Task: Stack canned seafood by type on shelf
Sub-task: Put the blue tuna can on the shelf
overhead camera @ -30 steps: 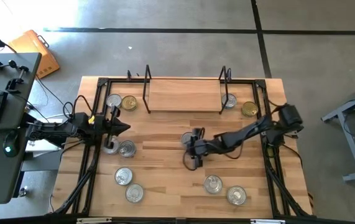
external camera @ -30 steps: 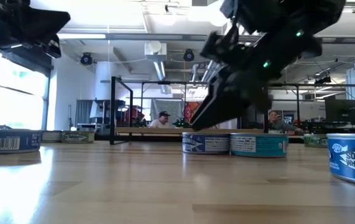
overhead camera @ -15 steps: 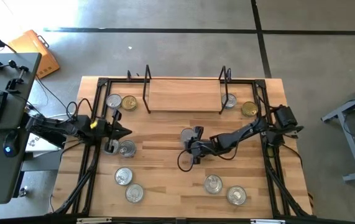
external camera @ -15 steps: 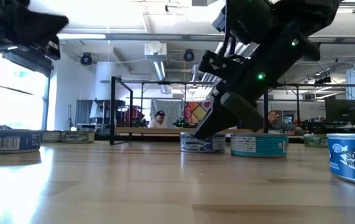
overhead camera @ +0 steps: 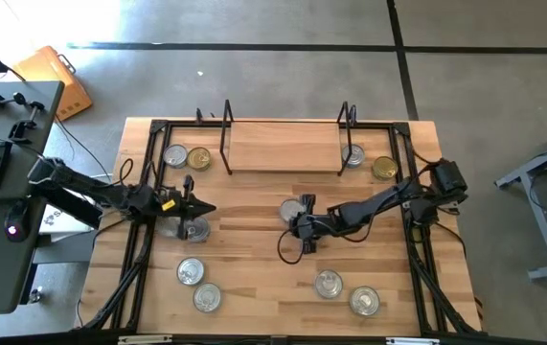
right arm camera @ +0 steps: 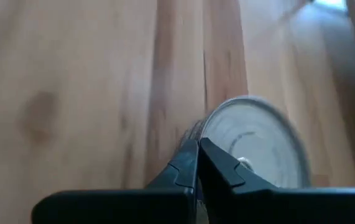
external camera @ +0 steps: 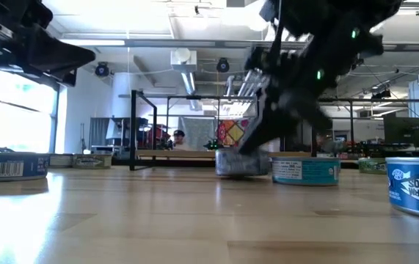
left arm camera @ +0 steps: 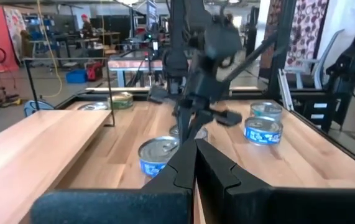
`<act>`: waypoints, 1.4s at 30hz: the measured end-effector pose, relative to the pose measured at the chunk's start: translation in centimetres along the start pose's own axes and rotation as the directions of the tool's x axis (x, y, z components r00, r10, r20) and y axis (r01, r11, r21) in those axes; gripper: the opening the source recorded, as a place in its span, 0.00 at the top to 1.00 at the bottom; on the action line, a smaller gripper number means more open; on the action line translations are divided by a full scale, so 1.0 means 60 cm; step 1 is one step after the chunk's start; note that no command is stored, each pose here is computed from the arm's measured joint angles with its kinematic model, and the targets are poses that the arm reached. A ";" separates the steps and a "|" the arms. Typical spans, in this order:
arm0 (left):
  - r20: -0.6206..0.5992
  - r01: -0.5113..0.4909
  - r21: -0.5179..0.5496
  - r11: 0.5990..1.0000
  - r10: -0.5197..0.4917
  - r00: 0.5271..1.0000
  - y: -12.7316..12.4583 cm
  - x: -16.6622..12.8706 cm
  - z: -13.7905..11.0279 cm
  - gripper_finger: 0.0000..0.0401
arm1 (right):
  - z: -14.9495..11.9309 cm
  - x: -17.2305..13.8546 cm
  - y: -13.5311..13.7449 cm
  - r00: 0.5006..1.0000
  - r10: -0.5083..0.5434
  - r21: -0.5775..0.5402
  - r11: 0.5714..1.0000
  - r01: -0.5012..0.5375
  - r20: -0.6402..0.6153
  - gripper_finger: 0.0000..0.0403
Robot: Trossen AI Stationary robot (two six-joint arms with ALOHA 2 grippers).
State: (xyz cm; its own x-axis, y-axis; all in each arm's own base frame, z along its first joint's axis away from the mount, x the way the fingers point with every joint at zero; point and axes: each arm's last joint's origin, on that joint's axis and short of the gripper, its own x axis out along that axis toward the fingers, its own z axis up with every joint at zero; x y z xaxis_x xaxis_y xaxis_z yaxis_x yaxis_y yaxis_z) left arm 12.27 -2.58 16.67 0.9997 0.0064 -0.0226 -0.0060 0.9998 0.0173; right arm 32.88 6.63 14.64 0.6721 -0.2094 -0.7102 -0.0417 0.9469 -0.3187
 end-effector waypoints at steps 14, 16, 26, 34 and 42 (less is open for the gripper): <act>-0.014 -0.075 0.033 0.997 0.075 0.997 -0.004 0.026 -0.009 1.00 | 0.017 -0.025 -0.009 0.998 0.025 -0.013 1.000 -0.025 0.058 1.00; -0.025 -0.074 0.036 0.997 0.075 0.997 -0.005 0.029 -0.010 1.00 | 0.013 -0.019 -0.006 0.998 0.048 -0.018 0.999 -0.047 0.047 1.00; -0.067 -0.074 0.052 0.996 0.078 0.995 -0.009 0.047 -0.004 1.00 | 0.002 0.010 0.002 0.999 0.035 0.016 0.999 -0.035 0.022 1.00; -0.093 -0.074 0.054 0.996 0.078 0.993 -0.011 0.052 -0.009 1.00 | 0.008 0.013 -0.008 0.998 0.012 0.055 0.998 -0.015 0.059 0.77; -0.092 -0.076 0.054 0.996 0.081 0.992 -0.011 0.052 -0.009 1.00 | 0.004 0.042 0.000 0.996 -0.024 -0.050 0.998 0.028 0.087 0.58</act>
State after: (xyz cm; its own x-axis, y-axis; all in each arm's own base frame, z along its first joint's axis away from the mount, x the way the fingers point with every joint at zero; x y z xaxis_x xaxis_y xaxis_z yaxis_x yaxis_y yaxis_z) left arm 15.40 -3.20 16.03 0.9896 0.0889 -0.1131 -0.0809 0.9941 0.0729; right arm 34.72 6.19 13.00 0.7345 -0.2099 -0.6453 -0.0599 0.9272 -0.3697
